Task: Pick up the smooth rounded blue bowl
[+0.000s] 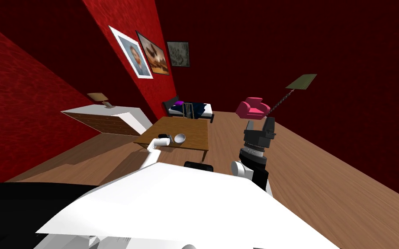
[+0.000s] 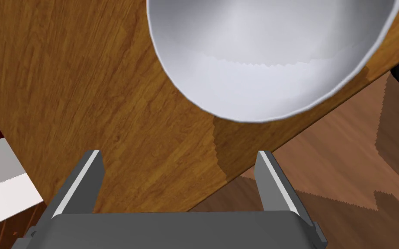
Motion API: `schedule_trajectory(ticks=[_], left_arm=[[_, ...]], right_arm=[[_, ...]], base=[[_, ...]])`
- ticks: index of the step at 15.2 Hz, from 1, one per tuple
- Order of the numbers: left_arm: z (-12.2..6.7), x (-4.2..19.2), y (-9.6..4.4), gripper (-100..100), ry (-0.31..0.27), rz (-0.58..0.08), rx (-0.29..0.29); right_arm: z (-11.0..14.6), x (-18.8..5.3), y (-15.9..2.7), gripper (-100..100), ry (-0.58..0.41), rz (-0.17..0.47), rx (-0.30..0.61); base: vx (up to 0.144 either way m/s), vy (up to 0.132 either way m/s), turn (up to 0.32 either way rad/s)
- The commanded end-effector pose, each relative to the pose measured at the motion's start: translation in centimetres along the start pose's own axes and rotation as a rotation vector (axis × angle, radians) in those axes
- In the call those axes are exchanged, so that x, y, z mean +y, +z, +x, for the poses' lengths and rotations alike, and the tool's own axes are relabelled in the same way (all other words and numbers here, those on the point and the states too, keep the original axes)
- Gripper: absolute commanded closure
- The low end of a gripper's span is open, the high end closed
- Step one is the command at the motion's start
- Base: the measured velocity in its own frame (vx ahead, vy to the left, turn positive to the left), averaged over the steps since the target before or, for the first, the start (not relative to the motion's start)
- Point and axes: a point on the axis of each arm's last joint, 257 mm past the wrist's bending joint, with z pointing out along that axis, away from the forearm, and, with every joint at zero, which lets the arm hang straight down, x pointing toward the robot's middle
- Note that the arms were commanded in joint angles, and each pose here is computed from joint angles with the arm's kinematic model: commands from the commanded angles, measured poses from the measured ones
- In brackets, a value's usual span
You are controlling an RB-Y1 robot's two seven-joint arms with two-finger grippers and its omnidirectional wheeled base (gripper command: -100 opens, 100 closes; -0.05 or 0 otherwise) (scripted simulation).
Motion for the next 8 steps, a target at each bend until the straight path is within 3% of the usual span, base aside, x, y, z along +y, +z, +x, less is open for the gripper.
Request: schedule_trajectory(ticks=[1, 5, 8], left_arm=[[-0.5, 1.1, 0.3, -100, -0.019, -0.052, -0.023], [-0.8, 2.2, 0.5, -100, -0.043, -0.105, -0.046], [-1.0, 3.7, 0.8, -100, -0.087, -0.185, -0.076]], right_arm=[[0.0, 0.0, 0.0, 0, 0.0, 0.0, 0.0], [0.0, 0.0, 0.0, 0, 0.0, 0.0, 0.0], [0.0, 0.0, 0.0, 0, 0.0, 0.0, 0.0]], base=[[0.014, -0.047, -0.054], [0.007, -0.041, -0.029], [0.019, -0.043, -0.05]])
